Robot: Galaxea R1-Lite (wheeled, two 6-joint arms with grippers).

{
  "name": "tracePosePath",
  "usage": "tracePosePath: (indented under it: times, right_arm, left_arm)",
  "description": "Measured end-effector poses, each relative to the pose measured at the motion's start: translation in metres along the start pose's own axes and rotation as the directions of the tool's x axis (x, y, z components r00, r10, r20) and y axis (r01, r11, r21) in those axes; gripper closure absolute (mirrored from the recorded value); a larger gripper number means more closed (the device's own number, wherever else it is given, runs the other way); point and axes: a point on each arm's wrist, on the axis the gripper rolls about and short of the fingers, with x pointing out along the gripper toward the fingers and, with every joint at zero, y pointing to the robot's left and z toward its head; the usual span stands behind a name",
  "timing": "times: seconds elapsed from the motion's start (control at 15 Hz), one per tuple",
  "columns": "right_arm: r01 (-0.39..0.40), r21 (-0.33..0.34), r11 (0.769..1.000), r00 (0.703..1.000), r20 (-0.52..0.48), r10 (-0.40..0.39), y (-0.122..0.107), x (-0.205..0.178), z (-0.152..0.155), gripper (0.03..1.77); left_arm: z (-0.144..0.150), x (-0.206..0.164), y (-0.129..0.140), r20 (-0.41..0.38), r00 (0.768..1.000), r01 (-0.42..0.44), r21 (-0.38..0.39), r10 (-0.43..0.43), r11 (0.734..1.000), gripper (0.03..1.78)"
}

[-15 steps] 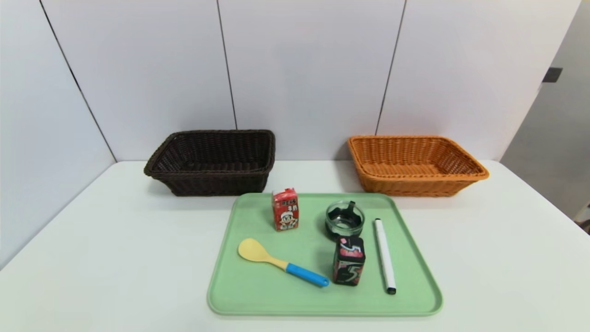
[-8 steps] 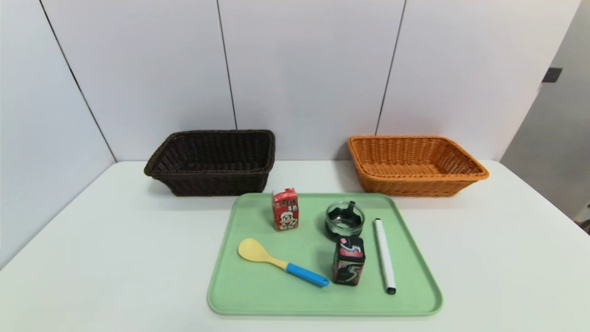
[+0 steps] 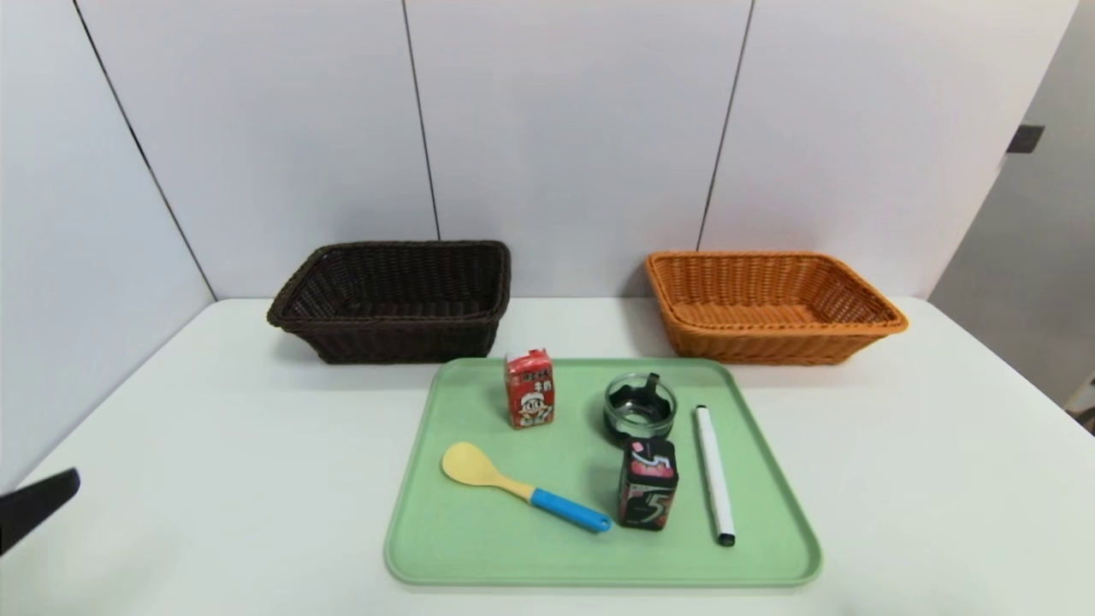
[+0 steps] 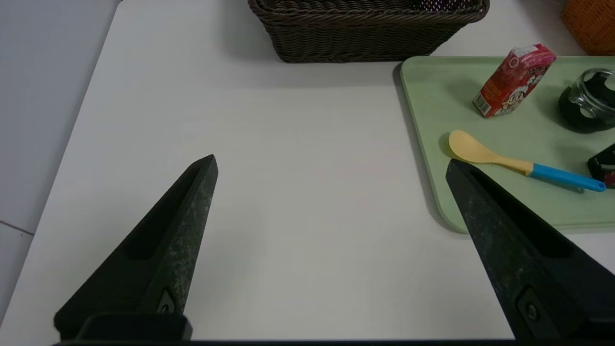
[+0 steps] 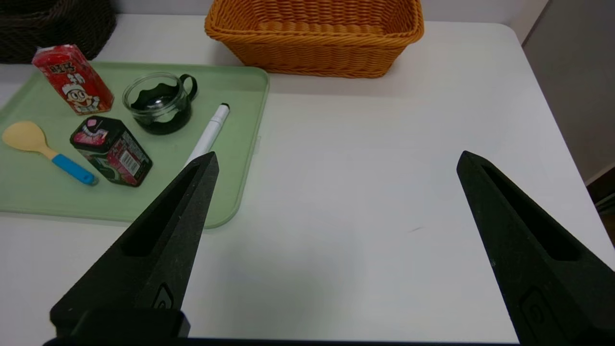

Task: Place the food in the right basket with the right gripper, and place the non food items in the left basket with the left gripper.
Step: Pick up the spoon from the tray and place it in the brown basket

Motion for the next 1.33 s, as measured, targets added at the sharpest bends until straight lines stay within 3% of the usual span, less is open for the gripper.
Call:
tracePosePath:
  times: [0.27, 0.47, 0.67, 0.93, 1.13, 1.33]
  right_arm:
    - [-0.02, 0.005, 1.0, 0.995, -0.099, 0.02, -0.003, 0.057, 0.053, 0.09]
    - [-0.08, -0.002, 0.997, 0.985, -0.156, 0.079, 0.0, 0.098, 0.076, 0.09]
    - [-0.208, -0.033, 0.978, 0.955, -0.225, 0.195, 0.022, 0.127, 0.078, 0.09]
    - [-0.36, -0.096, 0.928, 0.903, -0.286, 0.32, 0.053, 0.144, 0.073, 0.09]
    - [-0.404, -0.106, 0.909, 0.879, -0.319, 0.354, 0.065, 0.152, 0.069, 0.09]
    - [-0.415, -0.107, 0.904, 0.871, -0.335, 0.36, 0.068, 0.156, 0.066, 0.09]
  left_arm:
    - [0.046, 0.063, -0.005, -0.106, 0.992, 0.072, 0.005, -0.071, 0.997, 0.12]
    - [0.059, 0.103, -0.023, -0.133, 0.976, 0.178, 0.031, -0.172, 0.984, 0.12]
    - [0.057, 0.13, -0.049, -0.178, 0.944, 0.292, 0.06, -0.277, 0.955, 0.12]
    - [0.048, 0.144, -0.082, -0.226, 0.892, 0.412, 0.047, -0.392, 0.91, 0.12]
    - [0.04, 0.15, -0.102, -0.274, 0.854, 0.455, -0.017, -0.442, 0.89, 0.12]
    - [0.036, 0.159, -0.112, -0.293, 0.842, 0.466, -0.03, -0.453, 0.884, 0.12]
